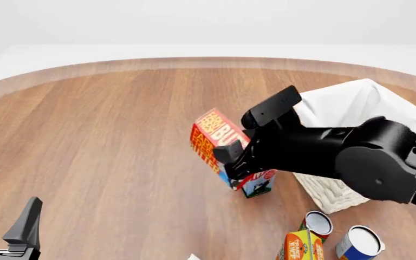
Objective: Pick up the cream cheese box and the butter, and put them in the basket.
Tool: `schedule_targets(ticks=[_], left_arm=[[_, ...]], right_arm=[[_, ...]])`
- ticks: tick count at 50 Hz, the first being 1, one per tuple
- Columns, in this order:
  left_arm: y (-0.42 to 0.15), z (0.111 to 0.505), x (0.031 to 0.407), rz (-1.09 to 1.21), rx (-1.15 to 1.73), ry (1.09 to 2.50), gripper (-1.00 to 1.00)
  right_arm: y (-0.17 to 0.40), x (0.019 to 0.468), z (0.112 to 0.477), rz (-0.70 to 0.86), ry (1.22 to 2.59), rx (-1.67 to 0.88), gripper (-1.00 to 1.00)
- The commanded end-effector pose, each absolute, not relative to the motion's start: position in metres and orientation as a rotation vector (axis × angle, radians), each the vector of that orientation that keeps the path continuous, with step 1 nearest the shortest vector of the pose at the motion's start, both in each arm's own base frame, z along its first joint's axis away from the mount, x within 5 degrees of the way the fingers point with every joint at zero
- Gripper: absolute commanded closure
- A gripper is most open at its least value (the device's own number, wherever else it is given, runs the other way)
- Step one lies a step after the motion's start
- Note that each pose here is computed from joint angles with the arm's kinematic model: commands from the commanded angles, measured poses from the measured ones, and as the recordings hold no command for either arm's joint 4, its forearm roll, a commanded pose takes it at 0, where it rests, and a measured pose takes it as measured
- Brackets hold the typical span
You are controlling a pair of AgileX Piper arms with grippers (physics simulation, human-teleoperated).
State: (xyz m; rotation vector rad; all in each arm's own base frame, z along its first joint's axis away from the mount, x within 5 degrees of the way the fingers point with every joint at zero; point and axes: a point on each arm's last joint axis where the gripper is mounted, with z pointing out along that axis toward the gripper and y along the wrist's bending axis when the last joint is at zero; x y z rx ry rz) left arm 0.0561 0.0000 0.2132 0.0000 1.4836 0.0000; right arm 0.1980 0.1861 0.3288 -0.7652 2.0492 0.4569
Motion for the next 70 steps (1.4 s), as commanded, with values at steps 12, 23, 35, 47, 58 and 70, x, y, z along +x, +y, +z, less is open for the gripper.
schedule_targets(ticks=[12,23,35,47,58,70], left_arm=[[0.000,0.213,0.056,0.000,0.000,1.484,-1.00],[0.000,0.213,0.056,0.000,0.000,1.484,-1.00],[0.000,0.213,0.056,0.000,0.000,1.484,-1.00],[0.000,0.213,0.056,0.000,0.000,1.484,-1.00],[0.000,0.213,0.056,0.000,0.000,1.484,-1.00],[0.000,0.213,0.056,0.000,0.000,1.484,-1.00]], right_arm=[[0.124,0.182,0.391,0.371,1.909,-0.614,1.00],[0.087,0.175,0.411,0.328,1.884,-0.415,1.00],[0.071,0.177,0.427,0.317,1.873,-0.279,1.00],[0.053,0.178,0.434,0.320,1.856,-0.112,1.00],[0.040,0.182,0.425,0.313,1.863,0.019,1.00],[0.026,0.186,0.410,0.328,1.883,0.194,1.00]])
